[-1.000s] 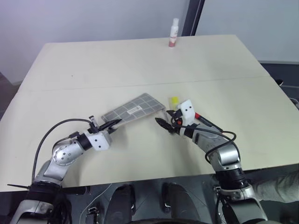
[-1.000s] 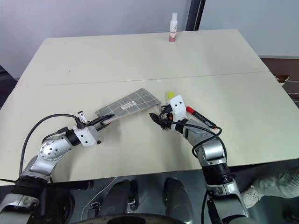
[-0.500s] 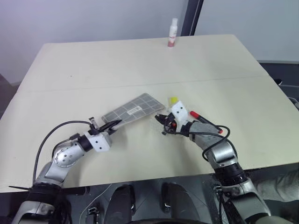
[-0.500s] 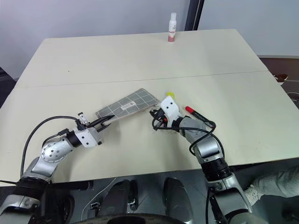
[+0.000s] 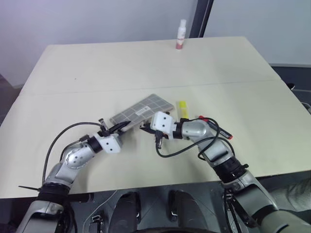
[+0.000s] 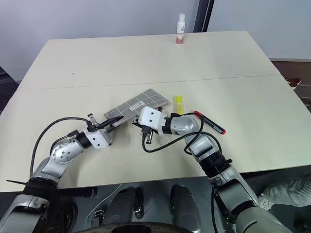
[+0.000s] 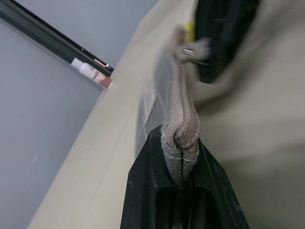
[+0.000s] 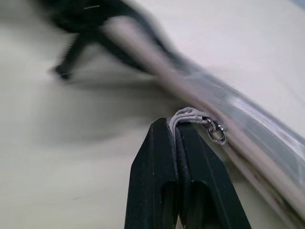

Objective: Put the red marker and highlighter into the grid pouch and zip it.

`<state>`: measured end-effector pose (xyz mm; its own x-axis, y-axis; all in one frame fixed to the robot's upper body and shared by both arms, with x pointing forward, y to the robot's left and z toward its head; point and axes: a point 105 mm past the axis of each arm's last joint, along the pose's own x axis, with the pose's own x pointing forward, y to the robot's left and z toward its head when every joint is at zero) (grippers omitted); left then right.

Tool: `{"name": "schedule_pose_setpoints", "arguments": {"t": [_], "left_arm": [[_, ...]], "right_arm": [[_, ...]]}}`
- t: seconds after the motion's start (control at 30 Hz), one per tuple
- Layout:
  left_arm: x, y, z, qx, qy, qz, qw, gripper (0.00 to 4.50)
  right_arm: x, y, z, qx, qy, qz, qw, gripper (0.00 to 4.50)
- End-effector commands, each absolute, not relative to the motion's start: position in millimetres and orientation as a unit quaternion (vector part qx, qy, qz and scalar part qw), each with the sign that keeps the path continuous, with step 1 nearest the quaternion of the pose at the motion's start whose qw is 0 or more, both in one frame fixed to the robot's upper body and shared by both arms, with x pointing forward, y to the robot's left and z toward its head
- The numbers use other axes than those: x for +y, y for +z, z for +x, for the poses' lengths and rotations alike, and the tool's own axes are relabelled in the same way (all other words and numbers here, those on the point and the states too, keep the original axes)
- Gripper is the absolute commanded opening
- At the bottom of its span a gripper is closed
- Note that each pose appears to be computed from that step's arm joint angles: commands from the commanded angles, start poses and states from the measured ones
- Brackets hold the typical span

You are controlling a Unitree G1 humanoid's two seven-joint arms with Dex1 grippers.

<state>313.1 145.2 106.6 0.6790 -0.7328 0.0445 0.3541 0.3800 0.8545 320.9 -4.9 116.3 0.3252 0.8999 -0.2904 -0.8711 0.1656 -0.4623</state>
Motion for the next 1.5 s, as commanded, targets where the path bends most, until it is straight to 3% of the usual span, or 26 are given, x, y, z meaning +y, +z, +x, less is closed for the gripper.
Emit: {"name": "schedule_pose_setpoints", "arguments": {"t": [0.03,0.47,0.77,0.97,1.07,1.3,1.5], "left_arm": [[139.8,113.2,320.5,-0.225,-0.326,0.441,0.806,0.0],[123.8,114.8,331.1,-0.225,-0.32,0.453,0.801,0.0],[120.5,114.6,334.6,-0.222,-0.318,0.455,0.802,0.0],[123.7,118.5,337.2,-0.222,-0.313,0.454,0.804,0.0],[125.9,121.5,335.5,-0.227,-0.309,0.447,0.808,0.0],[140.5,127.6,327.9,-0.229,-0.295,0.423,0.826,0.0],[152.4,131.3,322.2,-0.231,-0.282,0.407,0.837,0.0]], "right_arm": [[5.8,131.7,318.9,-0.064,0.594,-0.305,0.742,0.05],[5.7,117.5,312.7,-0.08,0.615,-0.366,0.694,0.05],[10.2,124.5,304.1,-0.124,0.628,-0.385,0.665,0.05],[3.9,120.3,306.4,-0.114,0.619,-0.376,0.68,0.05],[-3.6,119.2,310.8,-0.111,0.604,-0.374,0.695,0.95],[-39.5,127.9,315.6,-0.098,0.553,-0.306,0.769,4.47],[-96.4,140.2,314.5,-0.091,0.452,-0.211,0.862,4.47]]}}
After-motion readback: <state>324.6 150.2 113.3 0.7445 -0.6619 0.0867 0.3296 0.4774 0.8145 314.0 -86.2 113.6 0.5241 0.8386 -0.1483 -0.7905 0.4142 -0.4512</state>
